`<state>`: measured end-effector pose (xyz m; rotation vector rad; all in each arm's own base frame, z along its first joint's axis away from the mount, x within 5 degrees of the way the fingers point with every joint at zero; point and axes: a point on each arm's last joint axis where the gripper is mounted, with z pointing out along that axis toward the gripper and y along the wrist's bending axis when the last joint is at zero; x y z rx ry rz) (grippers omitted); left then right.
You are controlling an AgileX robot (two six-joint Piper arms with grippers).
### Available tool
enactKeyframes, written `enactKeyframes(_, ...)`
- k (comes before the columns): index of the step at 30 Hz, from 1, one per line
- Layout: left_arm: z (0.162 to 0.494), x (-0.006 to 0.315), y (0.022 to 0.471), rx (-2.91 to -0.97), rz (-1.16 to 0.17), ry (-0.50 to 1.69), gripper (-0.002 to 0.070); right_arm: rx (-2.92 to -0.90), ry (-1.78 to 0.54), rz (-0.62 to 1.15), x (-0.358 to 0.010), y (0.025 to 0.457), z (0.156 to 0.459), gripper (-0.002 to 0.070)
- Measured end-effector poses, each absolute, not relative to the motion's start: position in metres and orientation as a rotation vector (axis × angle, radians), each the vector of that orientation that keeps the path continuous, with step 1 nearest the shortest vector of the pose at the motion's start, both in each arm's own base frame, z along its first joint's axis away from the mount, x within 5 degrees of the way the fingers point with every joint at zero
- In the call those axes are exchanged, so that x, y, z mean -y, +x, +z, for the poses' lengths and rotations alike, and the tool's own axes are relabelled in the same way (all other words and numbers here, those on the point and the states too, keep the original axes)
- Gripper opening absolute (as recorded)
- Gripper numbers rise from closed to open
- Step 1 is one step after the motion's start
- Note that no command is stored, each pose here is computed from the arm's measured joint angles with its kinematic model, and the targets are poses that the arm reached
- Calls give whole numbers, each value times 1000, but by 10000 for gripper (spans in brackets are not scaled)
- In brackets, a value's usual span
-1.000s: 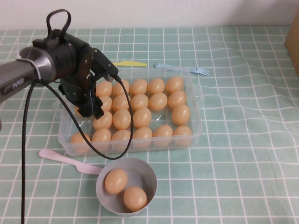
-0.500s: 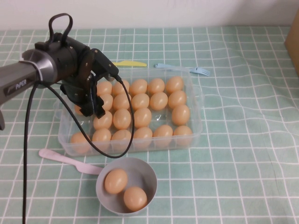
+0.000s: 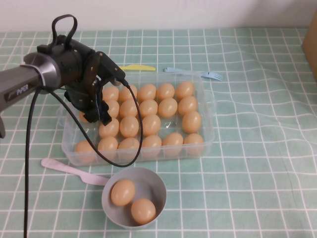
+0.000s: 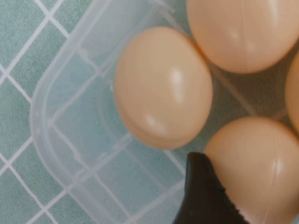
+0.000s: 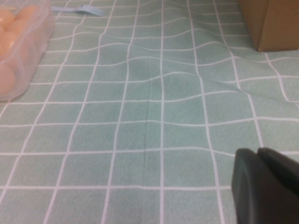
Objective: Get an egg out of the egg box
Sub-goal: Pick up the egg from the plastic box, then place the egg in the bowl
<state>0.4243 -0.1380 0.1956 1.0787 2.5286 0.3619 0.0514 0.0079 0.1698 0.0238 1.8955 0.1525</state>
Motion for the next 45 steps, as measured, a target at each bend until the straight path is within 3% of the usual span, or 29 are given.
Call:
enactKeyframes(14, 205, 136, 420, -2547, 370, 1070, 341, -1895, 24, 153, -8, 51, 170, -17)
enactKeyframes(24, 271, 134, 392, -2526, 329, 931, 340, -1895, 24, 153, -8, 51, 170, -17)
enactKeyframes(32, 322, 181, 328, -2513, 123, 1031, 338, -1895, 24, 153, -8, 51, 170, -17)
enactKeyframes(37, 323, 211, 294, -2561, 6, 1167, 338, -1895, 24, 153, -8, 51, 170, -17)
enactKeyframes(45, 292, 225, 260, -2625, -8, 1333, 337, -1895, 24, 153, -8, 51, 170, -17)
